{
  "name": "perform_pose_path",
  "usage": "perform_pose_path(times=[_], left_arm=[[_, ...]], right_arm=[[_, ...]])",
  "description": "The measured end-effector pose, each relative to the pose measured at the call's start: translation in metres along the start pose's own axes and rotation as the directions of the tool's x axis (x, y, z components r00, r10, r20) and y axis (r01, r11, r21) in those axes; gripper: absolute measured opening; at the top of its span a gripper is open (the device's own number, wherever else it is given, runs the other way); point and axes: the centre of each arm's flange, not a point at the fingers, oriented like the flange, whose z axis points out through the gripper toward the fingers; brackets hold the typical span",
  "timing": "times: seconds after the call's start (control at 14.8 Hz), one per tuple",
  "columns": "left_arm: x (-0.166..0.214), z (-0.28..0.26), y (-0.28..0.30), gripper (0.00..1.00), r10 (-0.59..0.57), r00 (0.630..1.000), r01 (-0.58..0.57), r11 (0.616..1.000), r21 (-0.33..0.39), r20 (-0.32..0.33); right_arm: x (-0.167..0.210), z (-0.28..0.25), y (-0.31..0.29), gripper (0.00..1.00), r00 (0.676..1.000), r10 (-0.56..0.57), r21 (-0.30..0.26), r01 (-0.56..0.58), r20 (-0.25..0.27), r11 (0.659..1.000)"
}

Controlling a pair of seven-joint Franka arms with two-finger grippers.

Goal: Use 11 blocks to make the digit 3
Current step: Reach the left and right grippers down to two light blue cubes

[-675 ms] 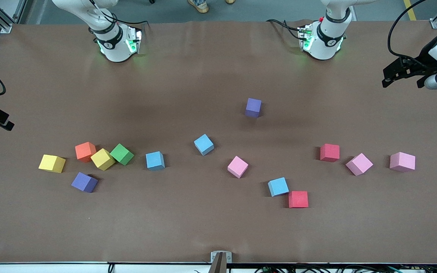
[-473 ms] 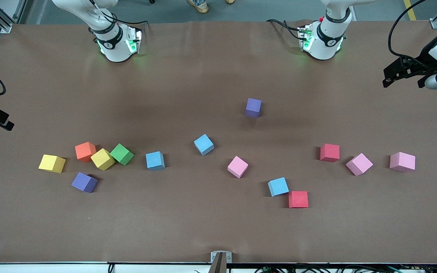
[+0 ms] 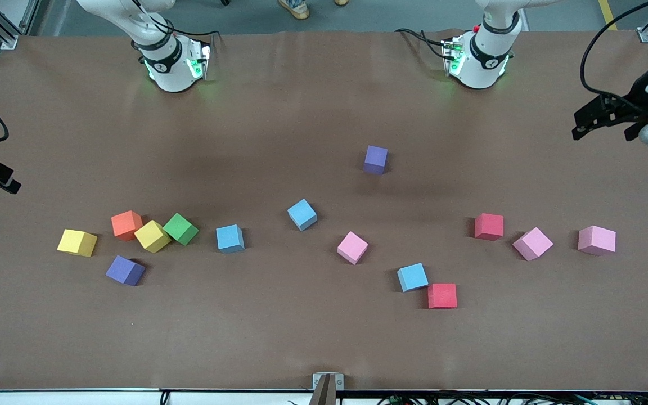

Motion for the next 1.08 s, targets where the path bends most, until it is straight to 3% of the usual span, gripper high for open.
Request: perform_pose_path(times=[0.27, 0.61, 0.81, 1.08], left_arm=[[0.036, 0.067, 0.073, 1.00, -0.065, 0.995, 0.066, 0.998, -0.005, 0.072], [0.059, 0.147, 0.187, 1.00, -0.147, 0.987, 0.148, 0.989, -0.022, 0.063], [0.057, 0.202, 0.257, 1.00, -0.210, 0.975, 0.213, 0.977, -0.028, 0.070], [0.042, 0.253, 0.357, 1.00, -0.346, 0.936, 0.350, 0.935, -0.058, 0.063]], right_arm=[[0.001, 0.001, -0.001, 1.00, 1.000, -0.001, 0.000, 0.001, 0.000, 1.000], [0.006, 0.011, -0.013, 1.00, 1.000, -0.025, -0.001, 0.025, -0.002, 1.000], [0.008, 0.030, -0.067, 1.00, 0.994, -0.108, 0.003, 0.108, 0.010, 0.994], [0.002, 0.089, -0.157, 1.00, 0.967, -0.239, 0.003, 0.240, 0.085, 0.971]])
